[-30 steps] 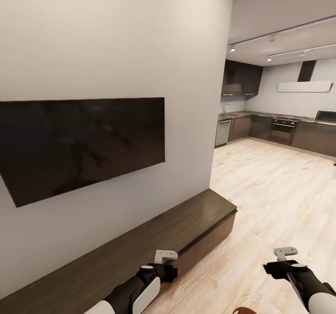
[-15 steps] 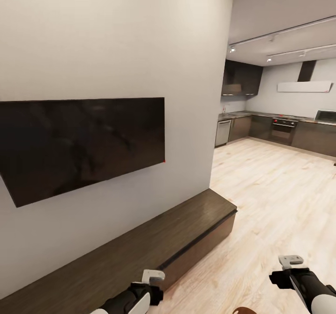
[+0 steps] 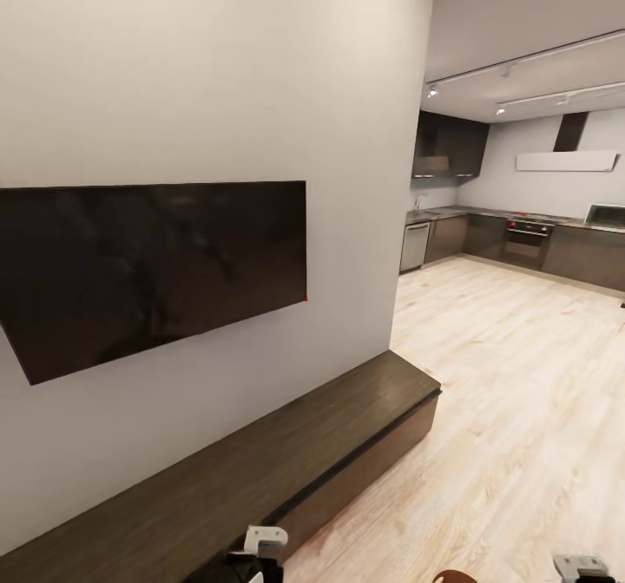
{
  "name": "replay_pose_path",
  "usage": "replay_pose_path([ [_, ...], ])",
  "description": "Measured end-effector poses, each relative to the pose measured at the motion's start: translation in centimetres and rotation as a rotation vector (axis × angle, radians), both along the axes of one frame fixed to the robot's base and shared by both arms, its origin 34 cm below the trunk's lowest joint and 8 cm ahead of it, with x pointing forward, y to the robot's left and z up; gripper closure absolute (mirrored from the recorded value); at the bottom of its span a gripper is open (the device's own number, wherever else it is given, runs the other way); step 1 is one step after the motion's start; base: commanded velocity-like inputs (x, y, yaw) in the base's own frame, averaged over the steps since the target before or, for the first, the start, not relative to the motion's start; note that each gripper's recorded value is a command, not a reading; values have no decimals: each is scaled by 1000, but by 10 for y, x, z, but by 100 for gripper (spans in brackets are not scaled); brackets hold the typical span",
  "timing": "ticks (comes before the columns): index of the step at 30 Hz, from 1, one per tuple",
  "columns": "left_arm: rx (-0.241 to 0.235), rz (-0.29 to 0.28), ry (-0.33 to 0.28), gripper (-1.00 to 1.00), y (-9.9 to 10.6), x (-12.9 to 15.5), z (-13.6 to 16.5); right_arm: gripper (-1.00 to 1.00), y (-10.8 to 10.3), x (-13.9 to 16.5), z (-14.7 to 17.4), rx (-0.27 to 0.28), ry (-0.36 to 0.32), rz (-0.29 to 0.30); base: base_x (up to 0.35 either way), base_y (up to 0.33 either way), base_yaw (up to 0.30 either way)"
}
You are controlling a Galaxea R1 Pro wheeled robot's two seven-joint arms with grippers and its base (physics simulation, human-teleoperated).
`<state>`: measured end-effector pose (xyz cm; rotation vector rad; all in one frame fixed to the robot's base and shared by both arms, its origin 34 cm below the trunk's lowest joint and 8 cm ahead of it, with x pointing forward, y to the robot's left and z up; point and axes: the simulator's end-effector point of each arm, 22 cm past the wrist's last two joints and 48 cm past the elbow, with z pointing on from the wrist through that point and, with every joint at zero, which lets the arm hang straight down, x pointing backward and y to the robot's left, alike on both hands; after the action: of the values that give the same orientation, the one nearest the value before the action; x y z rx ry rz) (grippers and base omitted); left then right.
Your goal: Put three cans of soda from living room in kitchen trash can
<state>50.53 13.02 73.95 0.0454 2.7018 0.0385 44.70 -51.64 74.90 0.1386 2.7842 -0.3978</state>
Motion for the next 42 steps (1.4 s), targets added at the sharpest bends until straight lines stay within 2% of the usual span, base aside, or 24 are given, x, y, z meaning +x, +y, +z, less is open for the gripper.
replay_pose_path([
  [4, 5, 7, 6, -100, 4, -10, -7, -100, 6, -35, -19, 23, 46, -26, 0, 0, 0],
  [6, 10, 14, 10, -100, 9, -18, -13, -100, 14, -62, -34, 38, 86, -29, 0, 0, 0],
  [11, 17, 27, 22, -100, 17, -37, -25, -100, 31, -102, -57, 54, 131, -22, 0, 0, 0],
  [14, 26, 37, 32, -100, 26, -55, -35, -100, 47, -140, -75, 60, 171, -15, 0, 0, 0],
  [19, 36, 39, 57, -100, 33, -83, -49, -100, 62, -182, -90, 72, 220, -11, 0, 0, 0],
  [29, 50, 47, 75, -100, 45, -109, -60, -100, 85, -232, -104, 98, 287, -4, 0, 0, 0],
  [37, 60, 51, 89, -100, 53, -119, -65, -100, 91, -238, -106, 101, 301, 14, 0, 0, 0],
  [42, 87, 60, 104, -100, 75, -130, -71, -100, 117, -237, -111, 133, 301, 26, 0, 0, 0],
])
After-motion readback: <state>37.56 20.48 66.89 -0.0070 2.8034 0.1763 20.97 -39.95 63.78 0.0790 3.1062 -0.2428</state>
